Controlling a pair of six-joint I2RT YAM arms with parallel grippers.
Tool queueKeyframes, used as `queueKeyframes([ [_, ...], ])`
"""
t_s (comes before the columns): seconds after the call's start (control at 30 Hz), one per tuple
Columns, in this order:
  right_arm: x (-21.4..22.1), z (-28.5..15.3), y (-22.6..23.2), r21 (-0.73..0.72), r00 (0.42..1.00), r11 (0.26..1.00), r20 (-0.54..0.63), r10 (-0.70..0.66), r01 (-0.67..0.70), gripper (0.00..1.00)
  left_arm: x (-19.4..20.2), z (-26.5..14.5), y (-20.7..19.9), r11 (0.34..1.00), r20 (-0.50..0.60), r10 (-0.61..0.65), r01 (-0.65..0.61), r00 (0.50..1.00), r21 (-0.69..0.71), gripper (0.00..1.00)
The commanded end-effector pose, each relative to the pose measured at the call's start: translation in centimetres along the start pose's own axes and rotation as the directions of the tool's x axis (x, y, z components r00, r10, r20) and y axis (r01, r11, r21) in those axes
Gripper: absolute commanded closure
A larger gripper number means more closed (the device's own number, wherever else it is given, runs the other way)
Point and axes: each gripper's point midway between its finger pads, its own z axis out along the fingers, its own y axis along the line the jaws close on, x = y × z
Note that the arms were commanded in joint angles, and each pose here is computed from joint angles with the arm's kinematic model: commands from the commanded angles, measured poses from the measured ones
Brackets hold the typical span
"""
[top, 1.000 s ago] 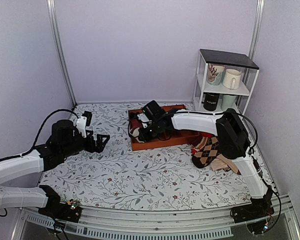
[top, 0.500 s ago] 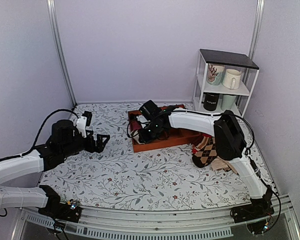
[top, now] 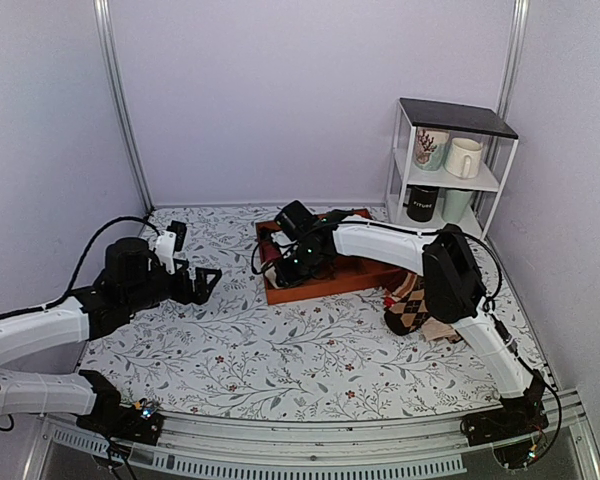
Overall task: Roll the socks
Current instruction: Move the storage box to the center of the board, then place the sock in the storage box.
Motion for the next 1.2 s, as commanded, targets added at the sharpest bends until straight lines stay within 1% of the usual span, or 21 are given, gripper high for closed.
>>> queueKeyframes([
  [0.0,19.8,5.2,-6.0,0.199,0.794,0.979,-0.589,0.149,-0.036,1.00,-1.2,0.2,0.1,1.000,0.027,0.009,-0.009,1.000,0.004,0.01],
  [0.1,18.1,4.4,-6.3,0.208,0.817,0.977,-0.556,0.152,-0.040,1.00,-1.2,0.3,0.0,1.000,0.021,0.007,-0.008,1.000,0.008,0.01],
  [0.2,18.1,3.4,-7.4,0.252,0.805,0.968,-0.575,0.145,0.006,1.00,-1.5,0.2,-0.1,1.000,0.020,0.009,-0.009,1.000,0.012,0.01],
  [0.33,18.2,3.0,-7.7,0.245,0.803,0.969,-0.581,0.134,0.016,1.00,-2.0,0.2,-0.2,1.000,0.031,0.010,-0.011,0.999,0.013,0.01],
  [0.4,17.7,2.9,-7.2,0.219,0.818,0.976,-0.563,0.119,0.009,1.00,-2.2,0.4,-0.2,1.000,0.033,0.008,-0.009,0.999,0.010,0.01],
  [0.5,15.8,2.9,-6.2,0.158,0.860,0.987,-0.500,0.101,-0.024,0.81,-2.7,0.8,-0.4,1.000,0.027,0.007,-0.008,1.000,0.014,0.01],
  [0.57,14.6,2.8,-6.0,0.139,0.881,0.990,-0.464,0.091,-0.029,0.77,-2.6,1.0,-0.4,1.000,0.021,0.008,-0.008,1.000,0.016,0.01],
  [0.6,14.2,2.7,-6.1,0.137,0.888,0.990,-0.453,0.086,-0.027,0.72,-2.6,1.0,-0.4,1.000,0.021,0.008,-0.008,1.000,0.014,0.01],
  [0.7,13.1,2.4,-6.1,0.120,0.904,0.993,-0.423,0.070,-0.020,0.60,-2.5,0.9,-0.2,1.000,0.020,0.009,-0.009,1.000,0.006,0.00],
  [0.73,12.6,2.3,-6.0,0.114,0.910,0.993,-0.410,0.065,-0.019,0.58,-2.5,0.8,-0.2,1.000,0.021,0.009,-0.009,1.000,0.004,0.01],
  [1.0,8.1,0.0,-5.2,0.069,0.963,0.998,-0.268,0.030,-0.012,0.53,-2.6,0.9,-0.3,1.000,0.020,0.006,-0.006,1.000,0.006,0.00],
  [1.03,7.6,-0.4,-5.1,0.068,0.967,0.998,-0.252,0.027,-0.010,0.50,-2.6,0.9,-0.3,1.000,0.019,0.007,-0.007,1.000,0.007,0.00],
  [1.17,5.5,-1.9,-4.8,0.068,0.983,0.998,-0.181,0.023,-0.011,0.47,-2.5,1.0,-0.2,1.000,0.013,0.006,-0.006,1.000,0.006,0.01],
])
